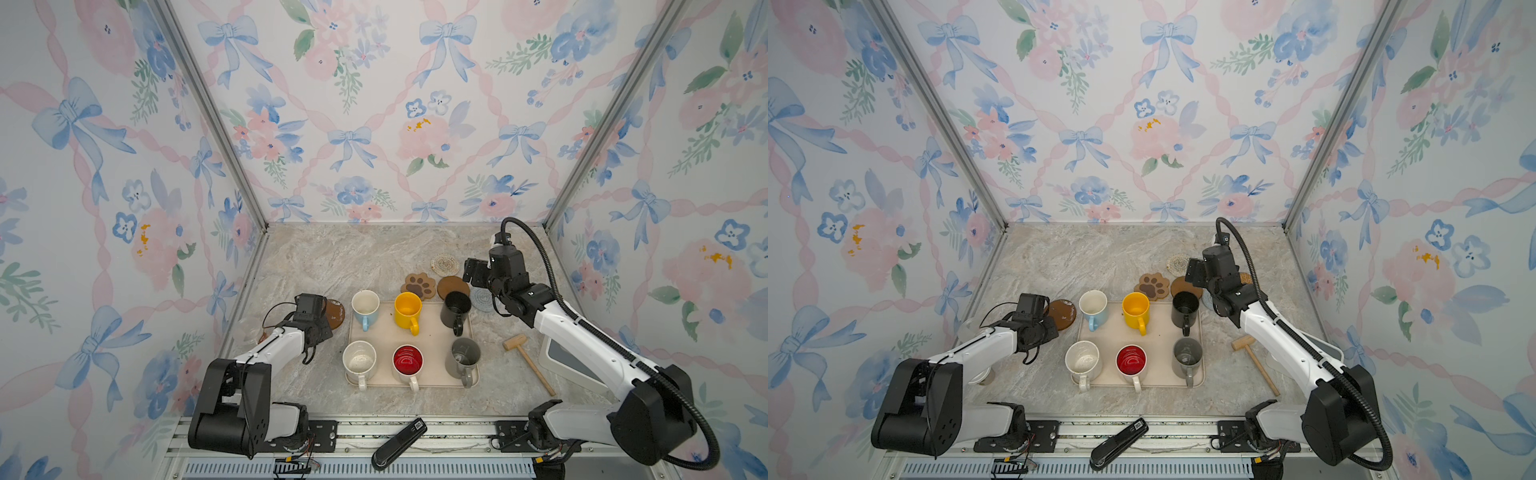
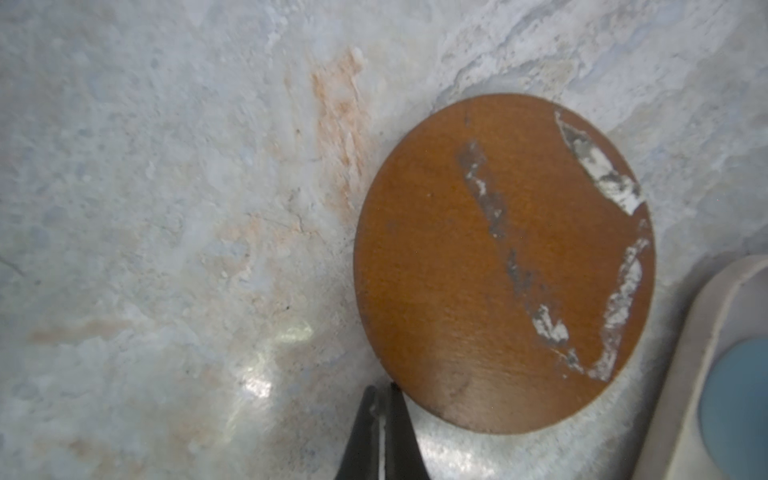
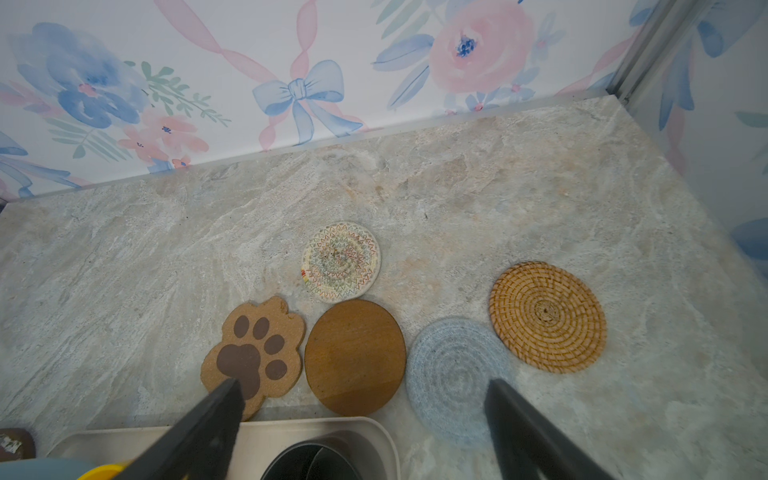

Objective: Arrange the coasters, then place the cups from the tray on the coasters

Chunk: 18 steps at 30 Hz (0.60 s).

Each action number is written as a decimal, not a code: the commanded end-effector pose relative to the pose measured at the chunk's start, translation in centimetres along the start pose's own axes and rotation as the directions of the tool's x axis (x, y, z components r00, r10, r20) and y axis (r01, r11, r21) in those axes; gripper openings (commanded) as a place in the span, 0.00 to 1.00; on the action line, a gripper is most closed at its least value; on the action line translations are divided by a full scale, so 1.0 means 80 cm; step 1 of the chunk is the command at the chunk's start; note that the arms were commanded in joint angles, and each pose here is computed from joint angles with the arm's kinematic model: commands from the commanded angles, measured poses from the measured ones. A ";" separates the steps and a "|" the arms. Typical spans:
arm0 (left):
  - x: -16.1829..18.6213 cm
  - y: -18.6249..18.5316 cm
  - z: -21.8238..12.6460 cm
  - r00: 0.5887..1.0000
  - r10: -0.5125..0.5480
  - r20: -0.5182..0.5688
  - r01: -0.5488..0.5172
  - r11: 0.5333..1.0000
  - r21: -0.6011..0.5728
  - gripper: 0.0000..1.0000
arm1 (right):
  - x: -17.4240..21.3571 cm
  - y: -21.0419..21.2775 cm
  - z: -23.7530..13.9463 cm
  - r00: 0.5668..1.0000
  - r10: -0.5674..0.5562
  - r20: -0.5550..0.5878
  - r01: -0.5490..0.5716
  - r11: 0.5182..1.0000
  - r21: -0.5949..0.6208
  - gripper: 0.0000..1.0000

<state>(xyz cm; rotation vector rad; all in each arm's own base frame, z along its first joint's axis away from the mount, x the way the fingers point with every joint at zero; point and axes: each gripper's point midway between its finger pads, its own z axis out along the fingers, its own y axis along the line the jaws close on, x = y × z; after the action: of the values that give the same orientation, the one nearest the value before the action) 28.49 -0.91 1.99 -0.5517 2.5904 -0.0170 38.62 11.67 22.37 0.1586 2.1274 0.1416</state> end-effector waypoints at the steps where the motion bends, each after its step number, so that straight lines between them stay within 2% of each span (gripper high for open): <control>1: -0.001 0.002 0.006 1.000 -0.022 -0.007 0.022 1.000 -0.006 0.00 | -0.012 0.000 -0.003 1.000 0.025 0.009 -0.025 1.000 -0.006 0.94; 8: -0.030 -0.013 0.004 0.998 -0.013 0.053 0.012 1.000 0.024 0.07 | -0.015 0.000 0.001 1.000 0.029 0.003 -0.029 1.000 -0.006 0.94; 18: -0.048 -0.036 0.032 1.000 0.013 0.013 -0.013 0.999 0.042 0.09 | -0.026 0.007 0.001 1.000 0.026 -0.006 -0.026 0.999 -0.020 0.94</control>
<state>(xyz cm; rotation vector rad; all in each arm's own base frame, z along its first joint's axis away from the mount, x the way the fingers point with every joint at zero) 33.00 -1.52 2.20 -0.5425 2.5588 -0.0427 39.57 11.85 23.72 0.1708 2.1128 0.1745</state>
